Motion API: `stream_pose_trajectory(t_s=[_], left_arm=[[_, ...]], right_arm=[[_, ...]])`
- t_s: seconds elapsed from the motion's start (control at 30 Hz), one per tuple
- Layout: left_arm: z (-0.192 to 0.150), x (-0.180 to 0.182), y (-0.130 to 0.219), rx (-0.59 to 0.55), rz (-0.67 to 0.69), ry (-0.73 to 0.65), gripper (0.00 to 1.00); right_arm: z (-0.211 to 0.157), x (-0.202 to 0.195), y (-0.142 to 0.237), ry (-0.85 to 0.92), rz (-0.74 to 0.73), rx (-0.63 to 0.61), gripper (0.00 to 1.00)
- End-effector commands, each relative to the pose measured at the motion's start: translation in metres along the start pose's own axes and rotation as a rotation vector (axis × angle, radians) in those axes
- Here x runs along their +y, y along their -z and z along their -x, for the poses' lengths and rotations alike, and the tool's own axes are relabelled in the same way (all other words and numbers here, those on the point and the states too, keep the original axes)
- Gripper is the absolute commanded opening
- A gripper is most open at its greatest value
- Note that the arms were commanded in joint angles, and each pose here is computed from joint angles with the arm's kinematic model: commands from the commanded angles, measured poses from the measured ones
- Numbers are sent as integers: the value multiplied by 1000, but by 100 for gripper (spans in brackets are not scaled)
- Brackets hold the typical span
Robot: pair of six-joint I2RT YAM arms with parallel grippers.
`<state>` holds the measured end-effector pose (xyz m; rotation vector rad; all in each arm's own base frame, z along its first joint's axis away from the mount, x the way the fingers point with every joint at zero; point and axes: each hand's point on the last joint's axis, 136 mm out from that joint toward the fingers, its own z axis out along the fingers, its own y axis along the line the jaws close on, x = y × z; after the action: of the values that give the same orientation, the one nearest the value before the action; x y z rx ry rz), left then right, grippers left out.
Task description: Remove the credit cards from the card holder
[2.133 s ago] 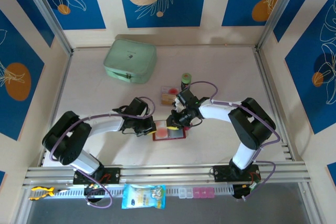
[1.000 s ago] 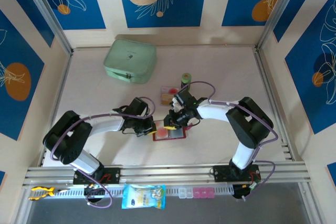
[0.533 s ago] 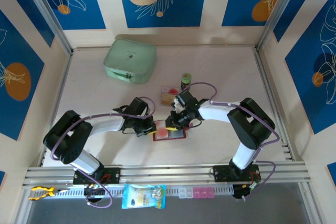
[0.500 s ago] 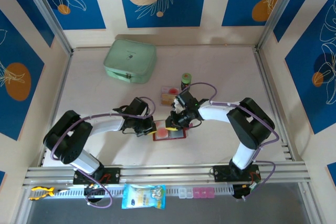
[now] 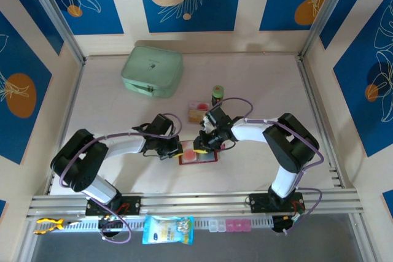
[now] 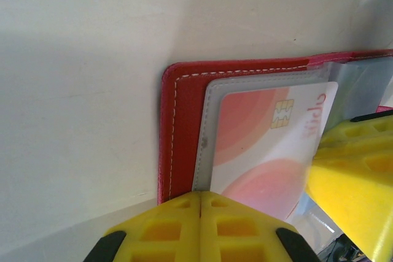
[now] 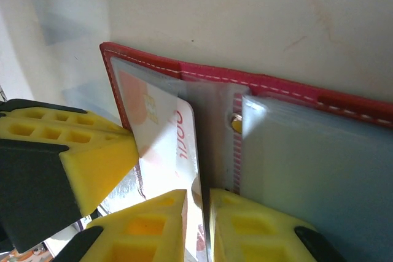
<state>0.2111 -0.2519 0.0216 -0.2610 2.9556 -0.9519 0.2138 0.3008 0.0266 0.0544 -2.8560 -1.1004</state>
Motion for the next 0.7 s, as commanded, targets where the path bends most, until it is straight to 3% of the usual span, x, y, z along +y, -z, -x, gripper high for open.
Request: stream_pose_trajectory(t_s=[0.0,0.67], left_arm=[[-4,15,-2,27,57,13,4],[-5,17,-2,25,61,21,5]], right_arm=[[-8,-8,-5,-11,-5,36,18],[-8,-4,5,13,0,11,9]])
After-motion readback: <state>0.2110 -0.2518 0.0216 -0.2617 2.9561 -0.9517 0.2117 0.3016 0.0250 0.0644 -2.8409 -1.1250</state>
